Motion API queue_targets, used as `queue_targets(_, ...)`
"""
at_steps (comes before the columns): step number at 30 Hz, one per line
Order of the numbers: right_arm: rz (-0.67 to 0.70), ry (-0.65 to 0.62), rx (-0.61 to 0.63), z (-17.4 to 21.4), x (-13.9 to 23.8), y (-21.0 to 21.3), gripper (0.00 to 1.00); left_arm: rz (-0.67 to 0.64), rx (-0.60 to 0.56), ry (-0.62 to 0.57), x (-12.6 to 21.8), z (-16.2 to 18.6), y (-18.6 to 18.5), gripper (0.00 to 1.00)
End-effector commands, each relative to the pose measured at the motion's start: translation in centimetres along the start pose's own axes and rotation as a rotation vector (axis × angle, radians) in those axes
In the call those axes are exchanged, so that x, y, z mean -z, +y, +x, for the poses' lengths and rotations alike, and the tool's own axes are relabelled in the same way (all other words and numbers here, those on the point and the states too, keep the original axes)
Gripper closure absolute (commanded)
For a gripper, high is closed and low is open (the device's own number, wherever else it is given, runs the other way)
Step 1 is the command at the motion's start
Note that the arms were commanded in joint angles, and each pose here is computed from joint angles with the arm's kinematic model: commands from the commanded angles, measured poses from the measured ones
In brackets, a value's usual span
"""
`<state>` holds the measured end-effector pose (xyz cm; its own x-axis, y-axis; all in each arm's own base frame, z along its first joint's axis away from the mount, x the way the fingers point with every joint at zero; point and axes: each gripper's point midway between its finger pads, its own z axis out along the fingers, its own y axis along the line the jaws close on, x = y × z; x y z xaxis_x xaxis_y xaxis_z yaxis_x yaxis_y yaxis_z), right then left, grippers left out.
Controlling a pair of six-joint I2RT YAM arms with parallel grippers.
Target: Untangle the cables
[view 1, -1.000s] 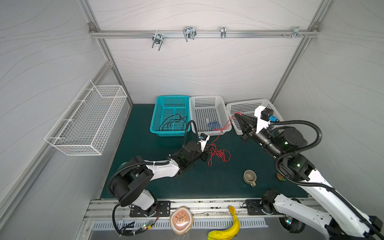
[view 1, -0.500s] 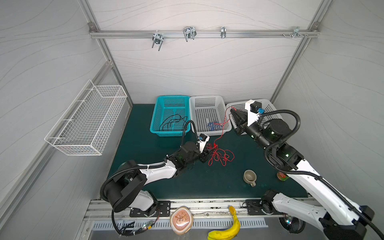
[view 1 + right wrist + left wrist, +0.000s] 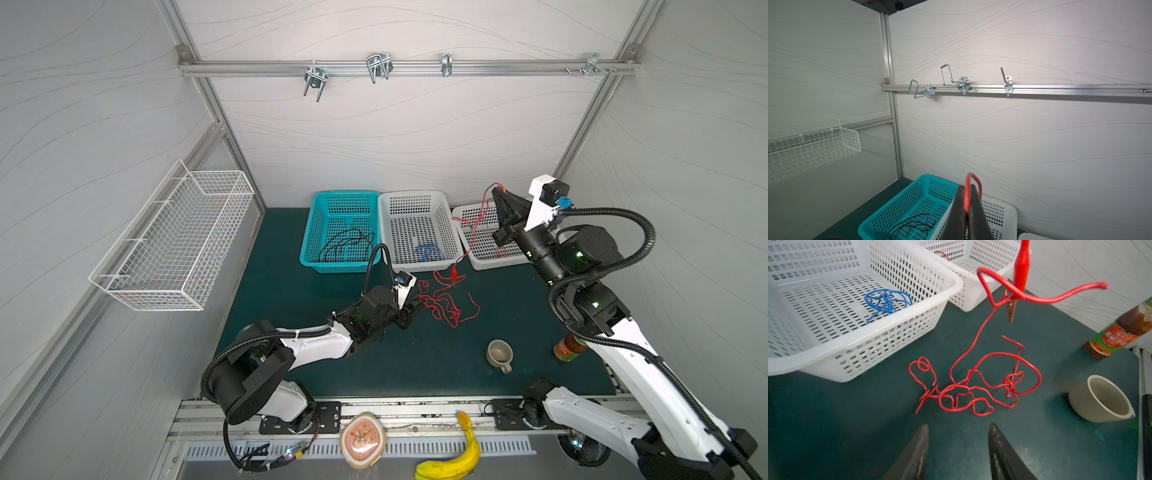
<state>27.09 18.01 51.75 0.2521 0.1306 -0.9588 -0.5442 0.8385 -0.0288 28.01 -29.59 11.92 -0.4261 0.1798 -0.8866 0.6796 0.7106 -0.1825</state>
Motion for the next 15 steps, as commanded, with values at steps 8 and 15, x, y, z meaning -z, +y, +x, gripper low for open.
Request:
queue_targets(8,-0.098,-0.043,-0.022,-1.8,1.1,1.6,1.00,0.037,0.004,-0.106,-1.5,-4.0,-0.9,0.40)
queue_targets(15,-0.117,-0.048,-0.056,-1.9,2.1,1.9,1.00,0.047,0.024,-0.181,-2.3,-6.2,-1.1,0.40)
